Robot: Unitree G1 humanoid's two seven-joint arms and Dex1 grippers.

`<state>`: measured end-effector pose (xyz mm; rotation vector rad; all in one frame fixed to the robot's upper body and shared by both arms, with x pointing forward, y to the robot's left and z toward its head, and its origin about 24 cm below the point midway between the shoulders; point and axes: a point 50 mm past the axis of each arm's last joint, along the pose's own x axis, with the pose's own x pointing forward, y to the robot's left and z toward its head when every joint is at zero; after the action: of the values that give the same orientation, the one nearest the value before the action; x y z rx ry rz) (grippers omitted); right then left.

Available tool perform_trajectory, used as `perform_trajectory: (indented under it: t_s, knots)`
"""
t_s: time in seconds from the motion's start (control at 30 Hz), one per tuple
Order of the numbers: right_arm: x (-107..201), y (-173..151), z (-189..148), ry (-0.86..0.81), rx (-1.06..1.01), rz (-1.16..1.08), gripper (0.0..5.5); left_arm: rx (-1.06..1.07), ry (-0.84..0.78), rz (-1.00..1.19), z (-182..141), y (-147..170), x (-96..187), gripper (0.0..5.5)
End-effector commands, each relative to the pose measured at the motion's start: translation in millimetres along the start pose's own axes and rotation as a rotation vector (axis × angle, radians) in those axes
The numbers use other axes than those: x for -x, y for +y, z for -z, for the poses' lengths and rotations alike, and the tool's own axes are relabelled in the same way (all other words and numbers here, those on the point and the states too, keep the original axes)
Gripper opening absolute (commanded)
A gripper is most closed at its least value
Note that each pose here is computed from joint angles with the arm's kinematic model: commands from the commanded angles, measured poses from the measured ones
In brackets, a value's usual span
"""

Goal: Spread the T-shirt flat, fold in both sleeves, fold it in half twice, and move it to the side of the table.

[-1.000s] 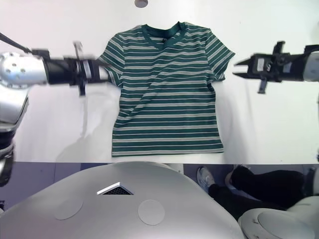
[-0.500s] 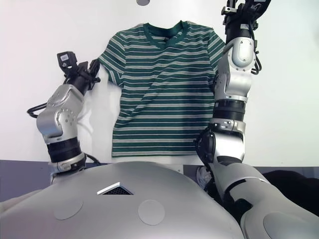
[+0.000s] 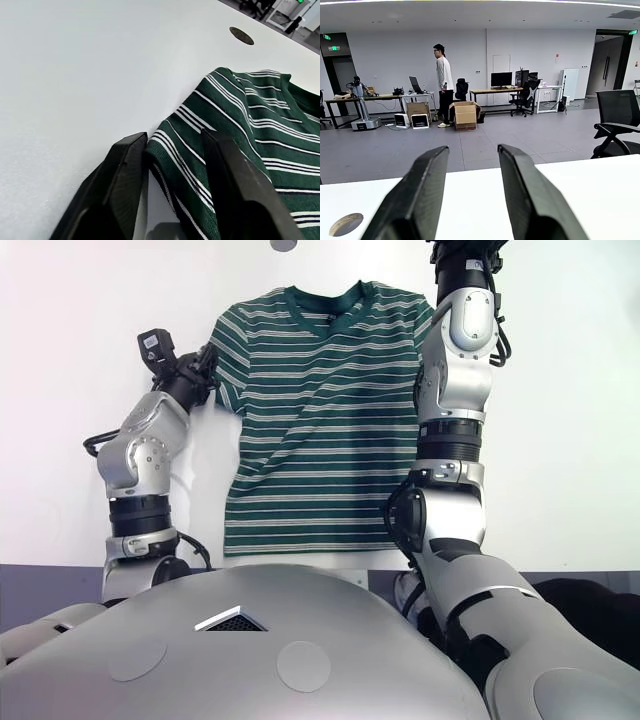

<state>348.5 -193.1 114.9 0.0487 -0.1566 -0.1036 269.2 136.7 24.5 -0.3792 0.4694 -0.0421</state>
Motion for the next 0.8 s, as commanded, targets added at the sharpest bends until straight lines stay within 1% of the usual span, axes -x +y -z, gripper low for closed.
perform_trajectory:
  t_s: [0.03, 0.2, 0.27, 0.37, 0.5, 0.63, 0.8]
  knots:
    - [-3, 3, -4, -0.015, -0.014, -0.001, 1.86, 0.035, 0.129, -0.067, 35, 3, -1, 1.29]
    - [-2, 3, -3, -0.015, -0.015, 0.001, 1.86, 0.018, 0.089, -0.102, 33, 6, 0, 0.28]
    - [-2, 4, -3, -0.017, -0.017, 0.000, 1.86, 0.006, 0.059, -0.132, 29, 8, 0, 0.03]
    - [-2, 4, -3, -0.019, -0.017, -0.001, 1.86, -0.078, -0.032, -0.165, 14, 10, 3, 0.03]
    - [-2, 4, -2, -0.022, -0.007, -0.005, 1.86, -0.268, -0.161, -0.109, -12, -7, 8, 0.03]
    - [-1, 6, -1, -0.023, -0.005, -0.006, 1.86, -0.348, -0.205, -0.056, -23, -23, 11, 0.03]
    - [1, 7, 0, -0.022, -0.009, -0.009, 1.86, -0.410, -0.213, 0.011, -26, -36, 11, 0.03]
